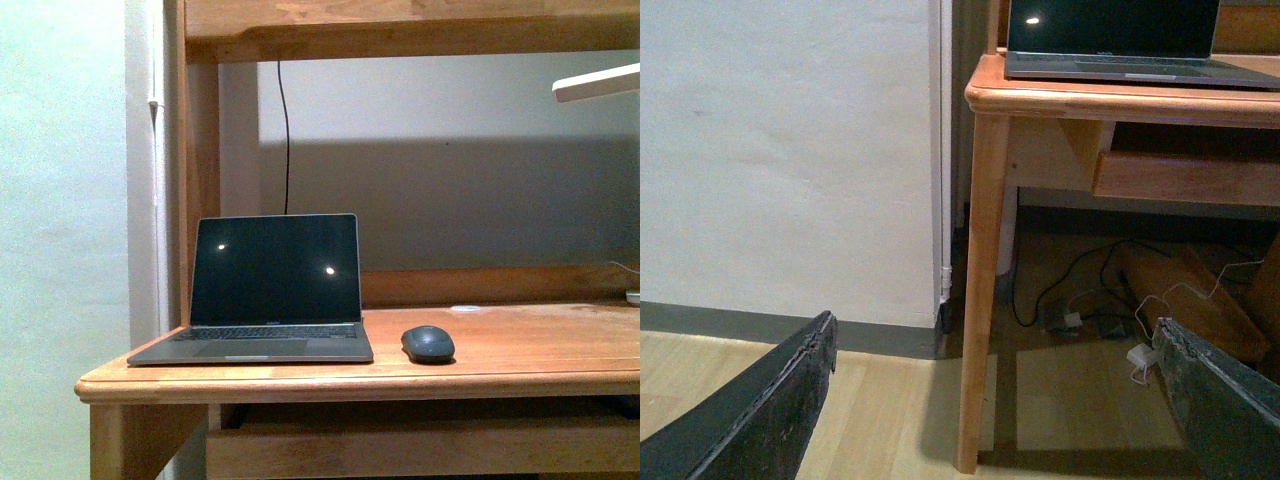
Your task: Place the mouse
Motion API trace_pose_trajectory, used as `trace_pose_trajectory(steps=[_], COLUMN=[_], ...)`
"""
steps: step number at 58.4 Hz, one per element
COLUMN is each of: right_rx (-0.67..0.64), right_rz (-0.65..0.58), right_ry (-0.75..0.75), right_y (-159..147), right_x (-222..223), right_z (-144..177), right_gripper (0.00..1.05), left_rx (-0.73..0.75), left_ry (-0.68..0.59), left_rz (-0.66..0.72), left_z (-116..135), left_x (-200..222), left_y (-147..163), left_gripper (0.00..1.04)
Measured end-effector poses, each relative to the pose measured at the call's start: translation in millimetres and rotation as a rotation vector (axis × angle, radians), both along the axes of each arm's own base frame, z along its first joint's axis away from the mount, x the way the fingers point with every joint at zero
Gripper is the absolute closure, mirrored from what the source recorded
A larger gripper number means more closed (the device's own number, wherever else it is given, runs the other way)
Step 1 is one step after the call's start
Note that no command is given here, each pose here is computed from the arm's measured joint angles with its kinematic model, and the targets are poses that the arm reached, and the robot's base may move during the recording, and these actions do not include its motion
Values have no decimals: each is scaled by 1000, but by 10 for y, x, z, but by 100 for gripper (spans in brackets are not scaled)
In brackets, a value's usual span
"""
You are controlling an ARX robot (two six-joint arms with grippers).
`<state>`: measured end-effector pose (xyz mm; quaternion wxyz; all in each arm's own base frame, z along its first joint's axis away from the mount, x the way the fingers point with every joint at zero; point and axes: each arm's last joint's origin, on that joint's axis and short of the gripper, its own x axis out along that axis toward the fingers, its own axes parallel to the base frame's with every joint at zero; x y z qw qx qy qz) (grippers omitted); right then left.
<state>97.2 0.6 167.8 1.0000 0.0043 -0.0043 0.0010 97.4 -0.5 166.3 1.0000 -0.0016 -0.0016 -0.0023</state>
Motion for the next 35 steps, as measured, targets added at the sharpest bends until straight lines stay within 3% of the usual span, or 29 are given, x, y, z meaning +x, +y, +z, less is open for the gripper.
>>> trace_pose_trajectory(steps=[6,21,31,35], right_rx=[-6,-5,-5,-6], right_rz=[0,0,0,0], right_ry=[0,0,0,0], right_y=[-3,-3,-3,-3], right_x=[0,0,0,0], right_z=[0,0,0,0], right_gripper=[100,51,7,7], left_rx=[0,0,0,0], left_ry=[0,0,0,0], left_rz=[0,0,0,0], left_z=[0,0,0,0], left_x=[0,0,0,0], left_y=[0,0,0,0], left_gripper=[8,8,8,8])
